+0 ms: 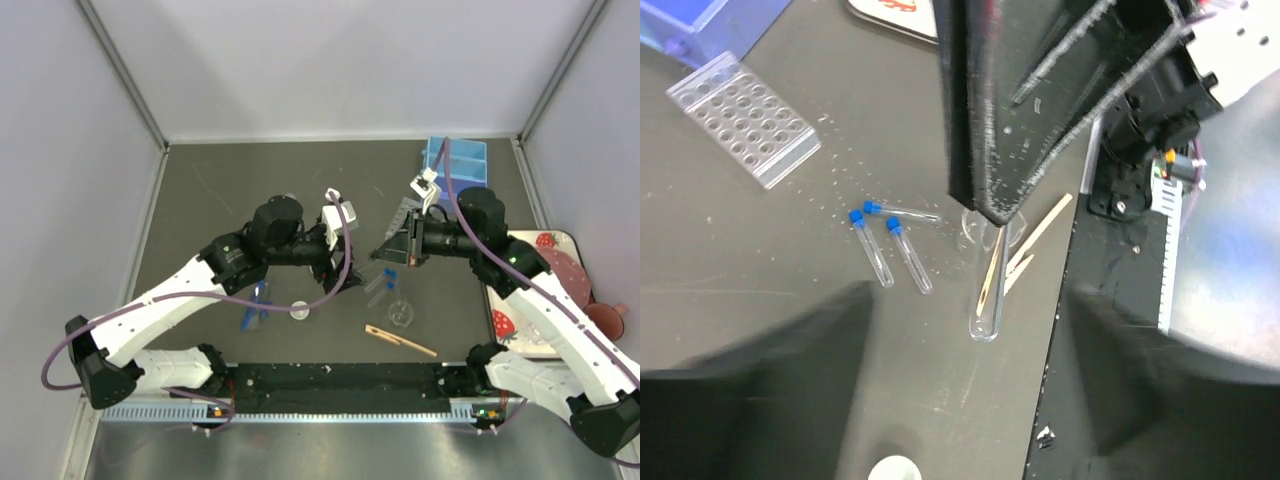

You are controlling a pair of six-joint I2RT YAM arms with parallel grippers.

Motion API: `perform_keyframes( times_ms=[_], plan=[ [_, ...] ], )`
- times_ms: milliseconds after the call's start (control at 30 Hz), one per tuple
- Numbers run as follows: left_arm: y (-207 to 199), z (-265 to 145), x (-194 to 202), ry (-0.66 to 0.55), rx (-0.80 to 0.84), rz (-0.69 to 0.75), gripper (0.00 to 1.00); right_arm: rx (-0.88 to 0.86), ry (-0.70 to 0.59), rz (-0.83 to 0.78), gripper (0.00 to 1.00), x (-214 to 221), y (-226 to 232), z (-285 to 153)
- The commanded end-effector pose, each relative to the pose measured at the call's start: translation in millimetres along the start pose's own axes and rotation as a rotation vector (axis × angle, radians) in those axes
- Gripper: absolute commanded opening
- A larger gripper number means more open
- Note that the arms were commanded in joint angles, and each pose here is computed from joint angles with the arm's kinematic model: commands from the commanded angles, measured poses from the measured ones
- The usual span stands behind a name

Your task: Organize the chemistry lab equipment

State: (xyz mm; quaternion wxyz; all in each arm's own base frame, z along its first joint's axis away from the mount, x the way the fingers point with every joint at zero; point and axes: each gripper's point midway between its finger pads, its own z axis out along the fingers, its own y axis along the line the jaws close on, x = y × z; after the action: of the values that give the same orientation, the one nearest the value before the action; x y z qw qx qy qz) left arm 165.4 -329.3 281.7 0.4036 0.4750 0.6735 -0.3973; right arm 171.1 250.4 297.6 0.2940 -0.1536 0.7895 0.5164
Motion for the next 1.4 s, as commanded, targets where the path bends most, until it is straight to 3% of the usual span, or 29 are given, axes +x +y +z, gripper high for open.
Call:
perform_keyframes(
  times_ms=[0, 133, 267, 400, 567, 900, 1367],
  plan=[
    [22.9, -9.9, -42.2, -0.091, -0.142, 0.015, 0.99, 0.032, -0.066, -0.035, 0.00, -18.3, -1.4, 4.0],
    [34.4, -24.2, -60.1, -0.092, -0.238, 0.007, 0.99, 0.169, -0.105, -0.045, 0.00, -38.0, -29.3, 15.8],
    [50.1, -51.0, -70.2, -0.082, -0.387, -0.006, 0.99, 0.480, -0.215, -0.084, 0.00, -84.8, -88.5, 16.0],
    [66.0, -73.4, -52.9, -0.044, -0.540, -0.073, 0.99, 0.717, -0.277, -0.061, 0.00, -123.0, -146.3, 11.5],
    [65.9, -88.5, -28.2, -0.045, -0.594, -0.122, 0.99, 0.991, -0.310, -0.102, 0.00, -156.6, -203.3, 4.1],
    [67.0, -85.5, 1.3, -0.027, -0.598, -0.127, 0.99, 1.176, -0.295, -0.087, 0.00, -184.7, -272.9, 10.3],
    [69.0, -85.9, 13.7, -0.010, -0.604, -0.104, 0.99, 1.192, -0.205, -0.009, 0.00, -171.4, -327.1, 21.5]
  ],
)
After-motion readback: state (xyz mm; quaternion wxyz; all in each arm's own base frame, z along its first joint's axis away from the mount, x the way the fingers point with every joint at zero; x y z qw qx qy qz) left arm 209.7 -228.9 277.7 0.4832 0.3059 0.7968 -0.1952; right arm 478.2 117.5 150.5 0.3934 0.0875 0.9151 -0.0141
